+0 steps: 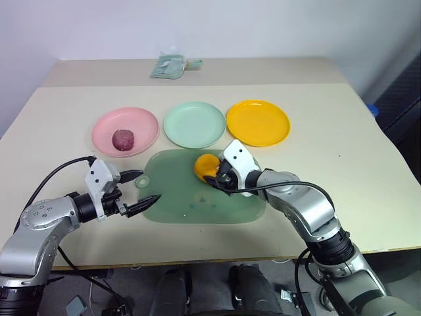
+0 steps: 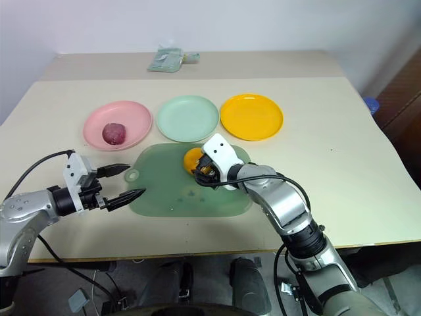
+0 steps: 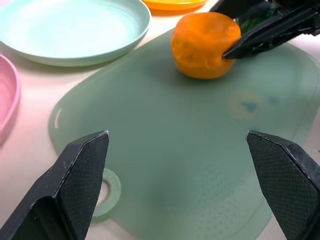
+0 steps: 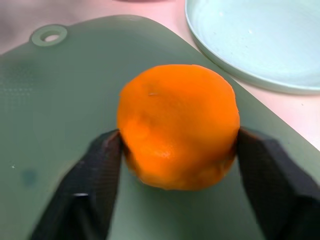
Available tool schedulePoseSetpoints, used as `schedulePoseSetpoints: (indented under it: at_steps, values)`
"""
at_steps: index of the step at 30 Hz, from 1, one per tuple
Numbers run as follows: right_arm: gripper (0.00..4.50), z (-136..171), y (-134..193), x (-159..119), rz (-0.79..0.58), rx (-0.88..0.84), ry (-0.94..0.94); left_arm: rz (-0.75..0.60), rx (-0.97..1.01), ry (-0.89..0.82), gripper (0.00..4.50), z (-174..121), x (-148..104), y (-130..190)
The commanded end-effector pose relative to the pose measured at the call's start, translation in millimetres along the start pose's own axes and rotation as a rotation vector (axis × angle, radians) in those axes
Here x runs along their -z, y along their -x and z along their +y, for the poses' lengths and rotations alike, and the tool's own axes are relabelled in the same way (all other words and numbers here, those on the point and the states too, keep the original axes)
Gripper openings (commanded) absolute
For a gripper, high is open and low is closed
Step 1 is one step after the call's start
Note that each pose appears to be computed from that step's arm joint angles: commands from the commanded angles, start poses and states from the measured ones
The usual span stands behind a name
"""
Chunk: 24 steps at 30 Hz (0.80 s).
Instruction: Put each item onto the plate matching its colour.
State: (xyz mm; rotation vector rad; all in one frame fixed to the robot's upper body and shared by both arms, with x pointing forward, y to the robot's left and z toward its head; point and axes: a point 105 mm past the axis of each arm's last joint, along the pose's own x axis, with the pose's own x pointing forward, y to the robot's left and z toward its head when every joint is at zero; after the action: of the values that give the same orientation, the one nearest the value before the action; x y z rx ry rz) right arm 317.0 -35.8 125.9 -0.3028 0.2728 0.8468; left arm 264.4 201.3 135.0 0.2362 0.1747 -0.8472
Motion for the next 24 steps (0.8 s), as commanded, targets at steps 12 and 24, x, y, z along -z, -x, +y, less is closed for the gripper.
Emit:
schedulePoseSetpoints:
  at_steps: [12, 24]
  values:
    - [2.65, -166.2, 49.2, -35.2, -0.128, 0.597, -0.048, -0.097, 0.180, -0.022, 4.50, -41.9, -28.5, -30.1]
    - [4.43, -143.2, 61.8, -46.2, -0.261, 0.420, 0.046, -0.109, 0.179, 0.001, 4.50, -56.9, -31.3, -35.4]
